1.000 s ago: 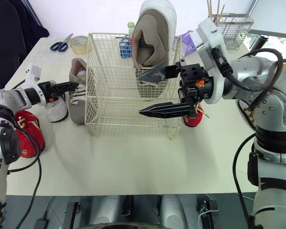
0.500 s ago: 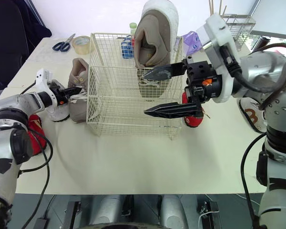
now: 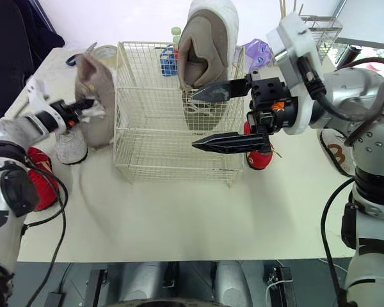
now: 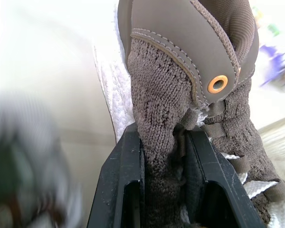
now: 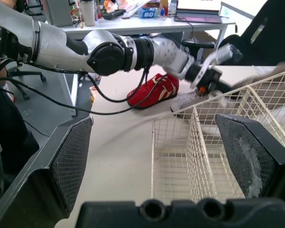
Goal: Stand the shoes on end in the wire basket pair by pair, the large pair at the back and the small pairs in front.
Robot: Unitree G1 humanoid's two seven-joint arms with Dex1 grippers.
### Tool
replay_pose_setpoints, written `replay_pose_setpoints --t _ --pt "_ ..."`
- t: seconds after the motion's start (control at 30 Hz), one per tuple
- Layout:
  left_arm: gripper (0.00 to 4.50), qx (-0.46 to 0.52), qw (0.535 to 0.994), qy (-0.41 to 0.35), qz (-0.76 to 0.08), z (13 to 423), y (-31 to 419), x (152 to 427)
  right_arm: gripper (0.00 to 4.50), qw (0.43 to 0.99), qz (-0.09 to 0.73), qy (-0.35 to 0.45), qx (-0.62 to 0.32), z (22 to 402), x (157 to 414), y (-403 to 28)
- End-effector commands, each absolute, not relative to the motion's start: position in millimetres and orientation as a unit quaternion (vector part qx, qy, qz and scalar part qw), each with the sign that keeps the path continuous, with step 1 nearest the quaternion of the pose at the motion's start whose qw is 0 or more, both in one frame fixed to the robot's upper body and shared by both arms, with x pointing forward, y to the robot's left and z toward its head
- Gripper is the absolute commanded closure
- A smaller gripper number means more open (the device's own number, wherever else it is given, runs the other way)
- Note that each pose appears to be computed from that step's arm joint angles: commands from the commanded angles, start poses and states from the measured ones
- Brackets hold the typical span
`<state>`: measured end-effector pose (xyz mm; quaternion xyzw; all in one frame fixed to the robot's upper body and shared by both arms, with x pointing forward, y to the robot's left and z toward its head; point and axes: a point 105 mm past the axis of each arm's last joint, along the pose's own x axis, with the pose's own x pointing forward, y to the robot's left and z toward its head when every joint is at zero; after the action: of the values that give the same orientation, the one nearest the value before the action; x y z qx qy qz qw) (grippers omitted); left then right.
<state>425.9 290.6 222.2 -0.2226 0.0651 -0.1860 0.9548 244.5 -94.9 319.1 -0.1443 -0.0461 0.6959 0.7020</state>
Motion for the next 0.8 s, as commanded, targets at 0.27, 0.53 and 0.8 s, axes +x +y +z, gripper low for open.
replay_pose_setpoints --t 0.27,0.53,0.8 --pt "4.00 -0.104 0.964 -0.189 -0.158 336 321 387 0.00 0.724 0.663 -0.096 -0.161 338 251 -106" --pt "4.00 0.099 0.891 -0.412 -0.165 468 258 317 0.00 0.781 0.593 -0.123 -0.153 371 248 -147" --pt "4.00 0.114 0.836 -0.482 -0.234 447 150 331 0.00 0.814 0.554 -0.073 -0.155 356 252 -154"
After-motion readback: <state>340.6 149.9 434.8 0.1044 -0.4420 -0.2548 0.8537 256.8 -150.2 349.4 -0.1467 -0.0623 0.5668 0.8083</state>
